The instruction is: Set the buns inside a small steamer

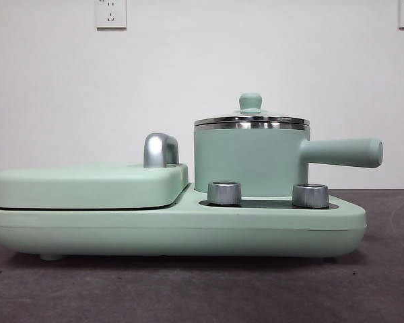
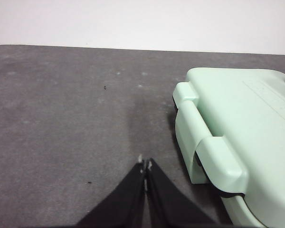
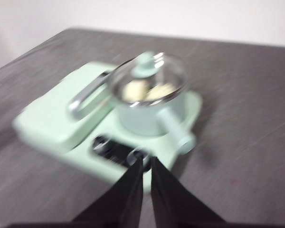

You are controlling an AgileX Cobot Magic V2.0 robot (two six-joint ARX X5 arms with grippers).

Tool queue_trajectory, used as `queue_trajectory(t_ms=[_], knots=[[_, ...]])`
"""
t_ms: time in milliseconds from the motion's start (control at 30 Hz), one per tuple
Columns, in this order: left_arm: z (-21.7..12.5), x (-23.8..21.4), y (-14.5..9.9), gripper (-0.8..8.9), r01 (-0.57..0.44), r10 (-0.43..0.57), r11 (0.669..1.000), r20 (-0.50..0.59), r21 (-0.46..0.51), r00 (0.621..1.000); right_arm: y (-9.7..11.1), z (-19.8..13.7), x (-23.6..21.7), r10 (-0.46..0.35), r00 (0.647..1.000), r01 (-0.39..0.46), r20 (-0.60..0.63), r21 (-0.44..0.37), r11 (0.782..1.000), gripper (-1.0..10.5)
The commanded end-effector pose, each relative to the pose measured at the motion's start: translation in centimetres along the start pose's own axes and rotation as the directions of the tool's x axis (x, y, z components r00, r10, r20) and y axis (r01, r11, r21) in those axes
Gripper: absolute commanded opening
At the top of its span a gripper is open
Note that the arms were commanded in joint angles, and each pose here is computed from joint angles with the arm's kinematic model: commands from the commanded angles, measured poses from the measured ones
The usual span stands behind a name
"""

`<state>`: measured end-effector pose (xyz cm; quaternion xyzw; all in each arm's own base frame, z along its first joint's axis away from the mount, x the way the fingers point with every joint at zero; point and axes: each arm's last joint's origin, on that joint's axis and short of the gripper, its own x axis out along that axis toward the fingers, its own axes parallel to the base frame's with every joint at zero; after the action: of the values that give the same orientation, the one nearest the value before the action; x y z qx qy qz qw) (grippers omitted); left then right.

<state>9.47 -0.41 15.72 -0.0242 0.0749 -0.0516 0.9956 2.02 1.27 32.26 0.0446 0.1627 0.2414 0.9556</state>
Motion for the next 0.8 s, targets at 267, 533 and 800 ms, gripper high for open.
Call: queue_trajectory(t_ms=[267,533,800], knots=[[-0.7,0.2,0.1,0.07,-0.006,0.006,1.000,-0.025,0.009,1.000,-3.5,-4.6,6.3,-0.164,0.944,0.191,0.288,-0.067,0.979,0.3],[-0.7,0.2,0.1,0.07,-0.006,0.006,1.000,-0.024,0.009,1.000,-5.5,-8.5,8.0,-0.355,0.882,0.382,0.310,-0.029,0.924,0.3],[-0.7,0.2,0.1,0.07,-0.006,0.006,1.000,-0.025,0.009,1.000,-6.4,-10.8,9.1,-0.429,0.868,0.444,0.249,-0.004,0.896,0.2]])
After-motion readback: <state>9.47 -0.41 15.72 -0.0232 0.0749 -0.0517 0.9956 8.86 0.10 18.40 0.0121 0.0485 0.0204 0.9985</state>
